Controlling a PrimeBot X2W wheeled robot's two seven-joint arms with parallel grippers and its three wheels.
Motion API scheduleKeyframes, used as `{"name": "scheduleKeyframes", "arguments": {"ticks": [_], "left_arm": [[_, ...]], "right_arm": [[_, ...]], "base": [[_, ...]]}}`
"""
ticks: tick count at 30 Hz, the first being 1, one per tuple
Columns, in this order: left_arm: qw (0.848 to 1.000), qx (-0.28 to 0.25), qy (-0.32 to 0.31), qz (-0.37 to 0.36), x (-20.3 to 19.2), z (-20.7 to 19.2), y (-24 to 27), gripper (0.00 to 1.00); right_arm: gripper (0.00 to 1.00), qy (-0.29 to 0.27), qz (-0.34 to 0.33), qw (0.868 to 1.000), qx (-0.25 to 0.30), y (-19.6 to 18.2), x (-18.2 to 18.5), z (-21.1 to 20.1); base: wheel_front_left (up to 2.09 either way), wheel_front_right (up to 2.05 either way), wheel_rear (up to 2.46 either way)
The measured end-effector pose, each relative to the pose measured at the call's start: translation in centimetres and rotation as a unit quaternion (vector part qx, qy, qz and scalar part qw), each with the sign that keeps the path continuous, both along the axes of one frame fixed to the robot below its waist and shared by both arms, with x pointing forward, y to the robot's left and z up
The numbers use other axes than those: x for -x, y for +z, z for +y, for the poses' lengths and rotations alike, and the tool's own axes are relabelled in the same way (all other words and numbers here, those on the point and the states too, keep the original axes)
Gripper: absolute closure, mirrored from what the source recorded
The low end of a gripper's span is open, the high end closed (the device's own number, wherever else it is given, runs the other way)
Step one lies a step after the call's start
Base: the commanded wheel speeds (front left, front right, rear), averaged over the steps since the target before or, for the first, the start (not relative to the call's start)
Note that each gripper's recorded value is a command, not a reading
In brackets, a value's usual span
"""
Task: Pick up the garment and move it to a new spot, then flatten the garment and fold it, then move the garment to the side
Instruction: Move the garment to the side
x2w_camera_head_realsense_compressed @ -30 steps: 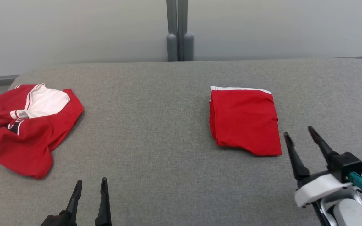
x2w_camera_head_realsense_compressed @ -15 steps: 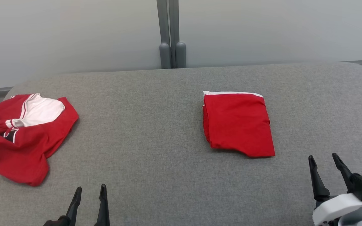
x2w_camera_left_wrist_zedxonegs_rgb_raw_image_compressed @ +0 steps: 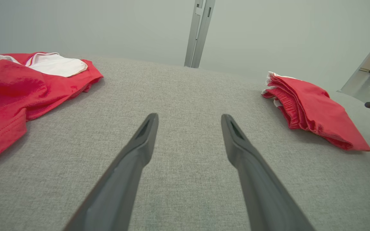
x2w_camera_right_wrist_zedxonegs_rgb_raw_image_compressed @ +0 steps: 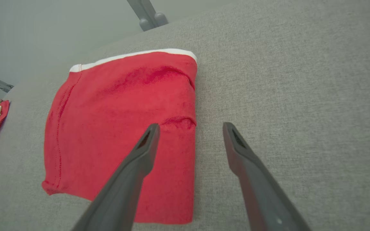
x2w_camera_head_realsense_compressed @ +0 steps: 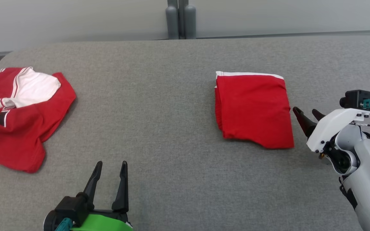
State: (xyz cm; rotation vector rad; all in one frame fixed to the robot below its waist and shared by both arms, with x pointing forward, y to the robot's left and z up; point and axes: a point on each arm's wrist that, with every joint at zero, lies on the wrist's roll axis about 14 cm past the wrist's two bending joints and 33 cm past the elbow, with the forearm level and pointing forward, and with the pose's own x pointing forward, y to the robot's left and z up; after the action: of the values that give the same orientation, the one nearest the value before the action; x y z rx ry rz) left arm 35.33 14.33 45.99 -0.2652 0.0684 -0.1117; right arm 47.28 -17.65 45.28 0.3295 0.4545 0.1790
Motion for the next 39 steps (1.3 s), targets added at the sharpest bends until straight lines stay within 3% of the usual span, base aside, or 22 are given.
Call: {"name": "scheduleKeyframes", "arguments": {"ticks": [8,9,10,16,24,30,35,39], "left_arm": [[0.999,-0.002,0.032,0.020,0.3,1.9,-1.1,0.00],[0.999,-0.002,0.036,0.023,0.4,2.1,-1.2,0.00],[0.999,-0.003,0.040,0.026,0.4,2.3,-1.4,0.00],[0.998,-0.007,0.045,0.032,-0.1,2.7,-1.9,0.00],[0.999,-0.030,-0.018,0.005,-4.4,-0.4,-1.3,0.00],[0.996,-0.050,-0.069,0.021,-7.6,-2.5,-4.2,0.00],[0.993,-0.044,-0.094,0.058,-8.5,-3.8,-7.8,0.00],[0.991,-0.042,-0.100,0.079,-8.7,-3.9,-9.9,0.00]], "right_arm": [[0.00,0.016,0.088,0.996,-0.023,-5.2,-1.5,3.2],[0.59,0.015,0.087,0.996,-0.031,-5.4,-1.8,3.7],[1.00,0.012,0.083,0.996,-0.042,-5.4,-2.1,4.3],[1.00,-0.010,0.062,0.996,-0.067,-4.7,-3.5,3.4],[1.00,-0.100,-0.003,0.995,0.002,-1.6,-6.4,-7.4],[1.00,-0.173,0.001,0.981,0.093,-2.7,-7.2,-16.4],[1.00,-0.216,0.041,0.959,0.177,-4.3,-6.3,-23.3],[1.00,-0.237,0.063,0.945,0.216,-4.9,-5.8,-26.4]], "base": [[0.00,0.00,0.00],[0.00,0.00,0.00],[0.00,0.00,0.00],[0.00,0.00,0.00],[0.00,0.00,0.00],[0.00,0.00,0.00],[0.00,0.00,0.00],[0.00,0.00,0.00]]}}
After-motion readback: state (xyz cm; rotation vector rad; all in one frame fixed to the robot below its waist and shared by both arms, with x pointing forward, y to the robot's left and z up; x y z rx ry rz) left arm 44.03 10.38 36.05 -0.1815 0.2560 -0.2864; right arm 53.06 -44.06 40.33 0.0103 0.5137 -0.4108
